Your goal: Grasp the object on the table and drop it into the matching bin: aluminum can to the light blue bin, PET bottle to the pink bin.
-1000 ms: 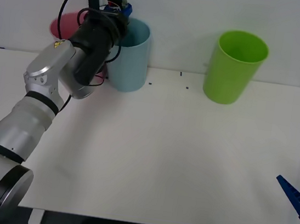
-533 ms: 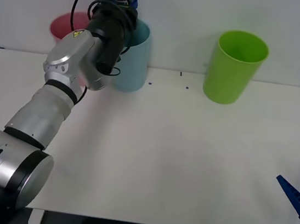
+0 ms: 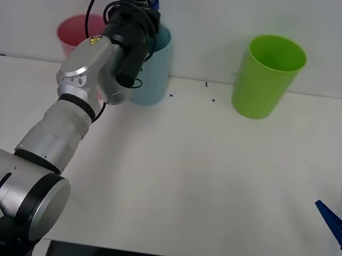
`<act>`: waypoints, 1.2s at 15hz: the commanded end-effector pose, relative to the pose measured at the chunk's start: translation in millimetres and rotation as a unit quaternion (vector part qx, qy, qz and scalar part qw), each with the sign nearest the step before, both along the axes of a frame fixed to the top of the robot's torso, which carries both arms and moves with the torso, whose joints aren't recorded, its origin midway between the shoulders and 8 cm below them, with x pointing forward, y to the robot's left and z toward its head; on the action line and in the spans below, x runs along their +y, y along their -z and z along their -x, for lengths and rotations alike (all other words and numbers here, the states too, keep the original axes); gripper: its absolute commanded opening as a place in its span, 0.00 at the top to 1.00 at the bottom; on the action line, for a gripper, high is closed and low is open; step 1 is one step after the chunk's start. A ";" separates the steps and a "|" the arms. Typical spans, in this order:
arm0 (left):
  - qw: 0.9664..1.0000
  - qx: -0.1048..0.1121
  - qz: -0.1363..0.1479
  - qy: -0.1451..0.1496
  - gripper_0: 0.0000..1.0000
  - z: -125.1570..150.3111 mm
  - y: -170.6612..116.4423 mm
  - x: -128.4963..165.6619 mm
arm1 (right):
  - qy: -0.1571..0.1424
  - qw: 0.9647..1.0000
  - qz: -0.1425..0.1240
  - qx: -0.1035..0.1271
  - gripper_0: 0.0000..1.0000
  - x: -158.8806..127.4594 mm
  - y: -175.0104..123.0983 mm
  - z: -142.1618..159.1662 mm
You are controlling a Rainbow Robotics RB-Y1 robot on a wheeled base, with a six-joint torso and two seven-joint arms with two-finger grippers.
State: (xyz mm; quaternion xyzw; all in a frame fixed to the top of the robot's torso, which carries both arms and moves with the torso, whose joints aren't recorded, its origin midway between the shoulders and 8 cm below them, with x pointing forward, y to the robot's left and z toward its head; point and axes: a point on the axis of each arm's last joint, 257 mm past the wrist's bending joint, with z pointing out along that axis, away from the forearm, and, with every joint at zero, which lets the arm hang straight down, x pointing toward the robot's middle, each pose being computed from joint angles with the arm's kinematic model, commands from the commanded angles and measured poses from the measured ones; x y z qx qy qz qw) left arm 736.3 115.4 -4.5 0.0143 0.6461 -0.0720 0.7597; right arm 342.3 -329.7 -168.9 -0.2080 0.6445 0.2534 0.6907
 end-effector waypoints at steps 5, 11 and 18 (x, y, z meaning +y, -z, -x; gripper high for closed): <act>1.000 0.000 0.004 0.000 0.00 0.0 -0.3 0.9 | 0.000 1.000 0.000 0.000 0.00 0.0 0.0 0.0; 1.000 0.006 0.022 0.014 0.00 1.0 5.4 -2.2 | 0.000 1.000 0.000 0.000 0.00 0.0 0.0 0.0; 0.997 0.006 0.040 0.064 0.00 15.4 11.9 10.4 | 0.000 1.000 0.000 0.000 0.00 0.0 0.0 0.0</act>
